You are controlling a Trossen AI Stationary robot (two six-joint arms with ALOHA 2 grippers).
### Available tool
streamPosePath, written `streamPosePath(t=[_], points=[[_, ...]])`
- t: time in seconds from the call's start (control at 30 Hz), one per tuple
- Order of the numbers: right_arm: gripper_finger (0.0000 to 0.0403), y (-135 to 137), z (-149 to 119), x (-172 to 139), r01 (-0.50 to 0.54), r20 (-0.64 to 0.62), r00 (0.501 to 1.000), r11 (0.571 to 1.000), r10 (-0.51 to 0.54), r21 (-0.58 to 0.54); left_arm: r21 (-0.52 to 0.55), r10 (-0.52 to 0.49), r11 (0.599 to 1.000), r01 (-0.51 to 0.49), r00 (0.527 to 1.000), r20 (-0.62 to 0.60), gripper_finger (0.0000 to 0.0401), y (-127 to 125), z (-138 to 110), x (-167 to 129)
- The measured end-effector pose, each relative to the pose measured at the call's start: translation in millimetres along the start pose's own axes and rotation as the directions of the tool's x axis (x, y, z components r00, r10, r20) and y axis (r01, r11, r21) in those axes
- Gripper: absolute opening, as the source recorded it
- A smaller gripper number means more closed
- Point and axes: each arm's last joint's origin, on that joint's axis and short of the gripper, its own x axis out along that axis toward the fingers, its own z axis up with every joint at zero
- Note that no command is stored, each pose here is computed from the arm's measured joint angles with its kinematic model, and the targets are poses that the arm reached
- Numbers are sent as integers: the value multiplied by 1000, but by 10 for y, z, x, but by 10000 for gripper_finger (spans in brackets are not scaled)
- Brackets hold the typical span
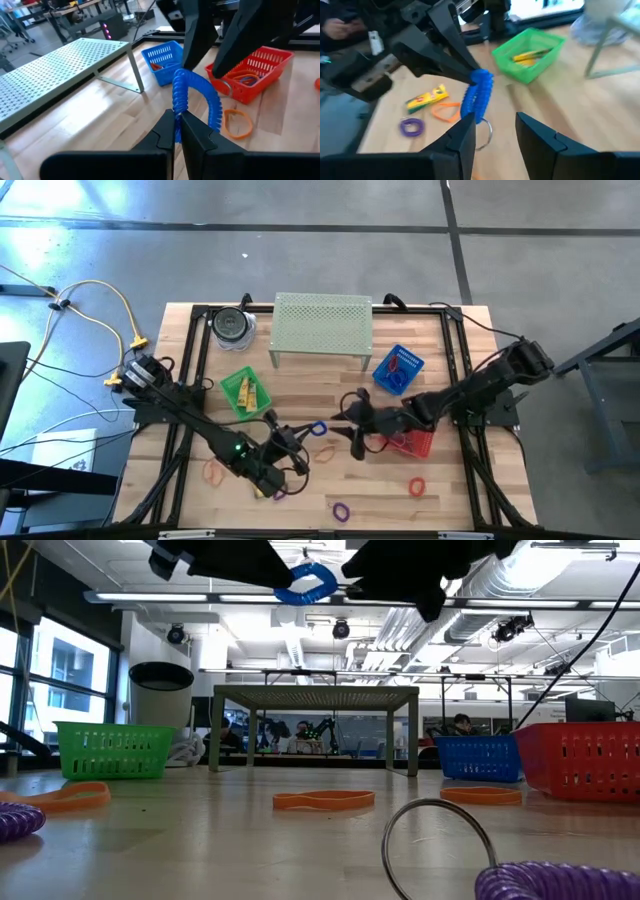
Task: Pick & Place Office Desk Supplies
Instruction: Put the blue spring keychain into the blue basket
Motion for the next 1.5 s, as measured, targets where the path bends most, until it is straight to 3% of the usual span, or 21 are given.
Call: streamPosePath(t=[0.17, 0.5, 0.67, 1.03, 1.17, 1.4, 1.5], points=[[145, -77, 8, 55, -30, -26, 999, 993, 33, 115, 8, -11, 1000, 11, 1000, -13, 7, 8, 0, 32], [162, -125, 14, 151, -86, -21, 996, 979, 91, 185, 5, -12, 1000, 12, 1000, -14, 7, 7, 1, 31], [157, -140, 1, 218, -107, -8, 994, 975, 110, 195, 0, -10, 1000, 10, 1000, -15, 7, 15, 7, 55], [151, -132, -127, 377, -141, -10, 990, 985, 142, 99, -5, -11, 1000, 11, 1000, -12, 7, 10, 10, 48], [124, -127, -122, 376, -152, -7, 988, 986, 153, 74, -7, -14, 1000, 14, 1000, -13, 7, 9, 11, 48], [24, -123, -123, 375, -164, -11, 986, 986, 164, 16, -7, -14, 1000, 14, 1000, -13, 7, 9, 11, 48], [17, -116, -120, 374, -184, -12, 983, 983, 183, -1, -7, -16, 1000, 16, 1000, -14, 7, 8, 12, 48]])
